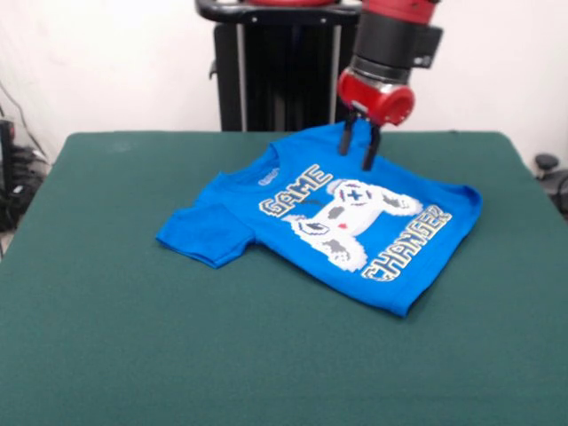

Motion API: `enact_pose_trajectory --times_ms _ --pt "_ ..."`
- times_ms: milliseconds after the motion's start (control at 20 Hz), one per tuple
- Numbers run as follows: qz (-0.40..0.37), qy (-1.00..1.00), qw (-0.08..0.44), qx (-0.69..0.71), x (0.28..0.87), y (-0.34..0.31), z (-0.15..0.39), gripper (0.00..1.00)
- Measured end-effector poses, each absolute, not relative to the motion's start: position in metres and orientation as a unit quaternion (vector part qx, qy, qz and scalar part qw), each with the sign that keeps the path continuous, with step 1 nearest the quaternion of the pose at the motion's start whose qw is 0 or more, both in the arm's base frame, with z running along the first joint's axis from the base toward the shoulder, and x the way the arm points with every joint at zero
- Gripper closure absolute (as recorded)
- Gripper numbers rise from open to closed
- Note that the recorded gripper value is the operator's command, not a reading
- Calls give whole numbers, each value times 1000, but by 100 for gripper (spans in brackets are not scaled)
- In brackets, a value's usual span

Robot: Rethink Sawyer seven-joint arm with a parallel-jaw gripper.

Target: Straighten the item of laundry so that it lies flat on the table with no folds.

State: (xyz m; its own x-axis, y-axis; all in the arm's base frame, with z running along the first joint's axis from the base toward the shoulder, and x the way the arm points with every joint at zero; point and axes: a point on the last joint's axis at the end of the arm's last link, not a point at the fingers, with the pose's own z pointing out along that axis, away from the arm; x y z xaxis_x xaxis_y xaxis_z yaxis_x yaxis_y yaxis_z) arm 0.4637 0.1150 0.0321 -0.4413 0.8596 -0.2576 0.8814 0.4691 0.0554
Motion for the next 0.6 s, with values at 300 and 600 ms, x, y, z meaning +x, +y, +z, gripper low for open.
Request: enact_pose_trajectory --times_ms 300,600 --pt "-51 857 97 503 435 110 26 0" --pt "-47 870 71 486 412 125 21 0"
